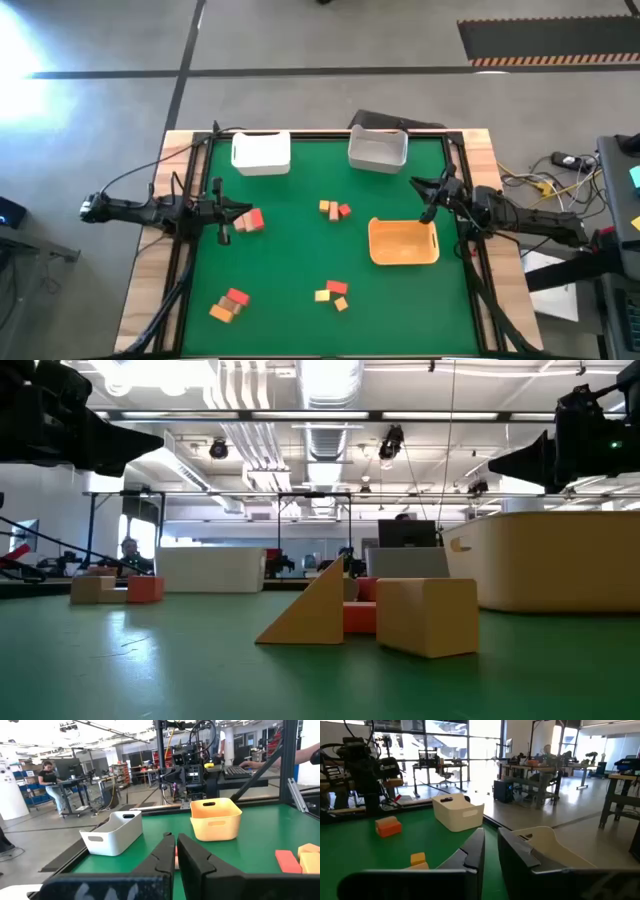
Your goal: Sort & place blocks by color
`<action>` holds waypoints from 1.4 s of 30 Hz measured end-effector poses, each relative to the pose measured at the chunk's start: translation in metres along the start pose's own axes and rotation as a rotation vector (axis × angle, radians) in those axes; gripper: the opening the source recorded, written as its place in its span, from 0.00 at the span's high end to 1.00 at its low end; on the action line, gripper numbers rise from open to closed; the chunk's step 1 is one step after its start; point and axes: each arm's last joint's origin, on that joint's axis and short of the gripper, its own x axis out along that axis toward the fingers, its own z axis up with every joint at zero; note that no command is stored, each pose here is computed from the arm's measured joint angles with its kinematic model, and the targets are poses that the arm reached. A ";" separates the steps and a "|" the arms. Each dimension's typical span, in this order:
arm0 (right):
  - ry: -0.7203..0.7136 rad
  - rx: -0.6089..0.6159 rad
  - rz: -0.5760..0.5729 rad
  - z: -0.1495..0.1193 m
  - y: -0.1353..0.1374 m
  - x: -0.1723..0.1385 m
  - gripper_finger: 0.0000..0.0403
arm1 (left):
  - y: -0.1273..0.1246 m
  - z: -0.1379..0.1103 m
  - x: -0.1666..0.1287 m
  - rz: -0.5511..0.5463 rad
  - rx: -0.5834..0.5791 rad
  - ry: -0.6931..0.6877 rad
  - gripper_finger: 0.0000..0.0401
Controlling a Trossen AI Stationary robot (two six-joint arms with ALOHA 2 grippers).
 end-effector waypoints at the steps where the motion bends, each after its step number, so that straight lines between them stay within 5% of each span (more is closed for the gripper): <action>1: 0.000 0.000 0.000 0.000 0.000 0.000 0.89 | 0.000 0.000 0.000 0.001 0.000 0.000 0.99; 33: 0.000 0.000 0.000 0.000 0.000 0.000 0.89 | 0.000 0.000 0.000 0.001 0.000 0.000 0.99; 42: 0.094 -0.034 0.003 -0.008 0.003 0.006 0.89 | 0.000 0.000 0.000 0.000 0.000 0.000 0.99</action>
